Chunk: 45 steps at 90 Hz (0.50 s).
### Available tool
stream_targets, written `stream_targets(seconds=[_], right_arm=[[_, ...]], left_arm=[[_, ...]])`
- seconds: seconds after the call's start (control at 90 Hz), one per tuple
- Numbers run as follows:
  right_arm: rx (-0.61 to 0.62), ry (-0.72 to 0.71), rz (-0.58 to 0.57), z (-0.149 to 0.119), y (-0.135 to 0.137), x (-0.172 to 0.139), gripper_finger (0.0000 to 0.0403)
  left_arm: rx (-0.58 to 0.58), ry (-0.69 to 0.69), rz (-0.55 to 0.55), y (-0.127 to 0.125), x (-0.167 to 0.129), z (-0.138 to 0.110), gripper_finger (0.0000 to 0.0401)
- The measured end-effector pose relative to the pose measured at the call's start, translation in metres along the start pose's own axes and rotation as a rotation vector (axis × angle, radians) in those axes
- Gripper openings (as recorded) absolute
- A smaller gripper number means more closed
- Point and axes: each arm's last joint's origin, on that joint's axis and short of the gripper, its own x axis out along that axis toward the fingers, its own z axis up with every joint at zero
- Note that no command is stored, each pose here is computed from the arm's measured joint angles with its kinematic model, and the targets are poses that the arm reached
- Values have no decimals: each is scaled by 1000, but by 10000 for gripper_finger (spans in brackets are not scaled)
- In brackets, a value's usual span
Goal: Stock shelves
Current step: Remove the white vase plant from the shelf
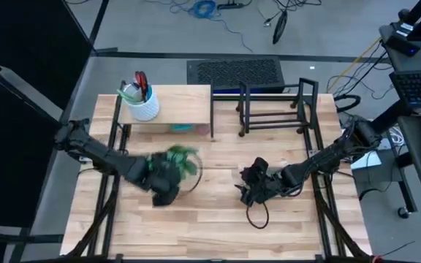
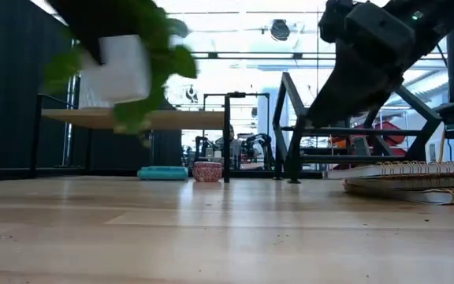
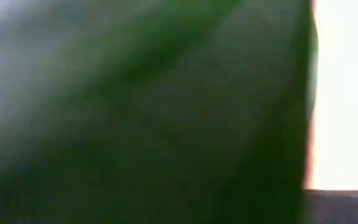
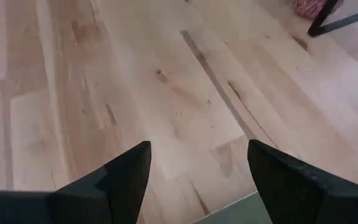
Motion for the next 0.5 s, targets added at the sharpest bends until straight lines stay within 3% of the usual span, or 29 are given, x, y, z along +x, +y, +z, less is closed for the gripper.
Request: stream_targets(seconds=[0.222,0.5], right_arm=[[-7,-3,0,-1,1,-1,251],[-4,-6,-3,-1,1,-1,251]], left_arm=[[-66,11,-27,-47,15,-54,0],[-31,93,-95,-69,39,-103,0]])
